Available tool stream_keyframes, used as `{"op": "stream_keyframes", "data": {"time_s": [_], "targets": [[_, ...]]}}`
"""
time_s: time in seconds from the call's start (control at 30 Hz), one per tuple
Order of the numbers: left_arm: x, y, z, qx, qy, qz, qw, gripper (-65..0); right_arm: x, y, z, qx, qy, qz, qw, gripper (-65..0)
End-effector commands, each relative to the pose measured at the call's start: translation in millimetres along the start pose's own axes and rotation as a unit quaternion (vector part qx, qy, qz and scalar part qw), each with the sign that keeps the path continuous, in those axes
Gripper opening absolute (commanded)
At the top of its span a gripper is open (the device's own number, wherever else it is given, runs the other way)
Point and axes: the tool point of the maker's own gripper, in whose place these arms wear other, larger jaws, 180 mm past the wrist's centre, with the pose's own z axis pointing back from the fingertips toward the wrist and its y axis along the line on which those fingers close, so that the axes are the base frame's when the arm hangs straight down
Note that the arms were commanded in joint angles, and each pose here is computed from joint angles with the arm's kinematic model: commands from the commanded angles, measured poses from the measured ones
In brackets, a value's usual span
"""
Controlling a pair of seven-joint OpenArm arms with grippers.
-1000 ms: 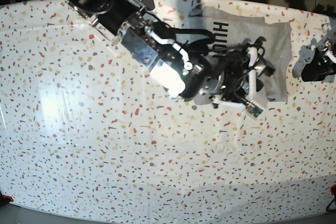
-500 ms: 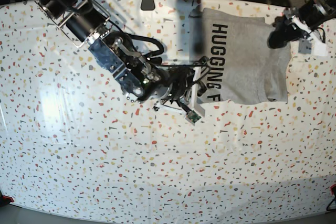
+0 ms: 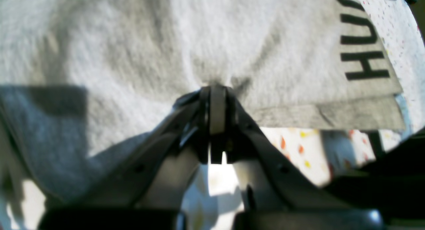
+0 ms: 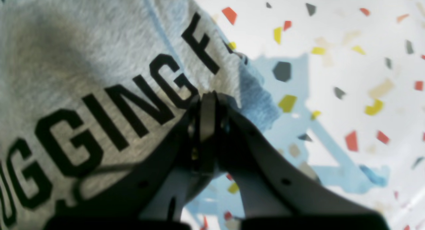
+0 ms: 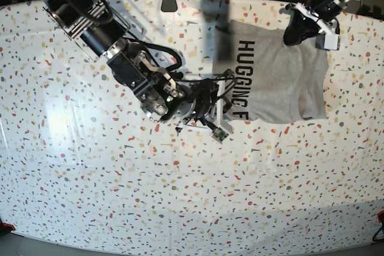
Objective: Fold the T-shirt properly
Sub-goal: 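Flip the folded shirt over with both grippers, printed side up, then release the shirt and raise both grippers away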
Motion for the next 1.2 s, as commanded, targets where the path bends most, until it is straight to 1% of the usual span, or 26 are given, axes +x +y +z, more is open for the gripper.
{"op": "stream_keyframes", "data": {"time_s": [0.0, 0.13, 0.2, 0.23, 0.3, 0.4, 0.53, 0.67, 0.77, 0.9, 1.0, 1.07, 1.17], "targets": [[-18, 25, 0, 0.055, 0.059, -0.018, 0.997, -65.0, -8, -16, 7, -0.024, 0.022, 0.009, 0.9994, -65.0], [-2, 44, -21, 0.070, 0.067, -0.043, 0.994, -65.0, -18, -12, 18, -0.025, 0.018, 0.023, 0.9993, -65.0], [7, 52, -33, 0.079, 0.071, -0.057, 0.993, -65.0, -23, -12, 26, -0.042, 0.017, 0.032, 0.9985, -65.0], [13, 55, -40, 0.082, 0.069, -0.063, 0.992, -65.0, -25, -13, 30, -0.054, 0.016, 0.031, 0.9979, -65.0], [30, 61, -53, 0.086, 0.056, -0.073, 0.992, -65.0, -32, -8, 35, -0.062, 0.014, 0.033, 0.9974, -65.0], [57, 65, -73, 0.085, 0.036, -0.079, 0.993, -65.0, -41, 11, 40, -0.061, 0.011, 0.036, 0.9974, -65.0], [96, 62, -95, 0.073, 0.009, -0.076, 0.994, -65.0, -51, 46, 44, -0.040, 0.002, 0.034, 0.9986, -65.0], [133, 49, -110, 0.043, -0.017, -0.091, 0.995, -65.0, -40, 86, 45, -0.008, -0.031, 0.020, 0.9993, -65.0], [162, 40, -114, 0.031, -0.045, -0.088, 0.995, -65.0, -28, 103, 45, 0.004, -0.051, 0.012, 0.9986, -65.0], [191, 34, -113, 0.019, -0.078, -0.082, 0.993, -65.0, -11, 109, 51, 0.005, -0.075, 0.017, 0.9971, -65.0], [208, 35, -103, 0.010, -0.107, -0.072, 0.992, -65.0, 2, 112, 60, 0.007, -0.094, 0.023, 0.9953, -65.0], [218, 37, -94, 0.006, -0.117, -0.069, 0.991, -65.0, 8, 112, 69, 0.006, -0.101, 0.029, 0.9944, -65.0], [231, 35, -77, -0.010, -0.124, -0.063, 0.990, -65.0, 14, 101, 86, -0.017, -0.116, 0.030, 0.9927, -65.0]]}}
